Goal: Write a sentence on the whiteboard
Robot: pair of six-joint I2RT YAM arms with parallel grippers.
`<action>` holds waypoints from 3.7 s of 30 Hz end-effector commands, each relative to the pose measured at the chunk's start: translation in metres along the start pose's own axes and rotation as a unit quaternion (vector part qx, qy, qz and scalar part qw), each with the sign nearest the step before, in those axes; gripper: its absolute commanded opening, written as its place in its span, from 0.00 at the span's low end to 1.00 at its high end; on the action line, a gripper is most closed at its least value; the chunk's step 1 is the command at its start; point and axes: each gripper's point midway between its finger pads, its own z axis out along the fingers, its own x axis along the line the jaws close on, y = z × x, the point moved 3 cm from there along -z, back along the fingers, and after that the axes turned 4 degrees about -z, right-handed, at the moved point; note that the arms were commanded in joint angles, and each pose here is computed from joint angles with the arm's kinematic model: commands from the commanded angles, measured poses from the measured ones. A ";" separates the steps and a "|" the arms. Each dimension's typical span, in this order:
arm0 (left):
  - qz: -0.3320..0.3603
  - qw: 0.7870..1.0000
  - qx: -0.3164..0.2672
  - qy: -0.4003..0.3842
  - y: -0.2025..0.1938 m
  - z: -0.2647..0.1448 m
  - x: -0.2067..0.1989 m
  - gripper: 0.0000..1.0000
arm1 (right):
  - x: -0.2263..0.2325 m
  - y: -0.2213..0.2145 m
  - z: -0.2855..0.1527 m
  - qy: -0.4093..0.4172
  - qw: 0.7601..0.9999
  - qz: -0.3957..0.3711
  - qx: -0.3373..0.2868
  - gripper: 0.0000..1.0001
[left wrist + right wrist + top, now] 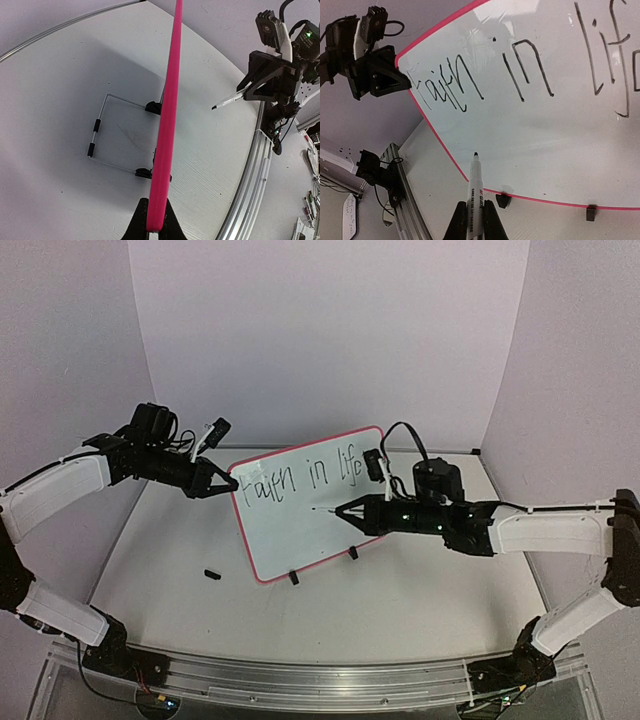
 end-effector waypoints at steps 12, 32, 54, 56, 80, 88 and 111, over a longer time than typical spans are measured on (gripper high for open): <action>-0.006 1.000 0.013 0.024 -0.011 0.007 0.011 0.00 | 0.049 -0.004 0.077 0.035 0.998 -0.056 -0.008 0.00; -0.008 1.000 0.016 0.023 -0.012 0.009 0.013 0.00 | 0.040 -0.019 0.110 0.011 0.998 -0.057 0.013 0.00; -0.008 1.000 0.018 0.023 -0.012 0.010 0.013 0.00 | 0.027 -0.050 0.109 -0.015 0.996 -0.065 0.066 0.00; -0.008 1.000 0.017 0.023 -0.012 0.009 0.013 0.00 | 0.027 -0.046 0.107 -0.019 0.996 -0.066 0.060 0.00; -0.005 1.000 0.014 0.023 -0.011 0.006 0.011 0.00 | 0.050 -0.003 0.097 0.005 0.998 -0.065 -0.009 0.00; -0.005 1.000 0.014 0.023 -0.011 0.007 0.011 0.00 | 0.041 -0.022 0.103 0.001 0.998 -0.056 0.018 0.00; -0.006 1.000 0.014 0.021 -0.010 0.007 0.011 0.00 | 0.010 -0.080 0.112 -0.033 0.993 -0.038 0.106 0.00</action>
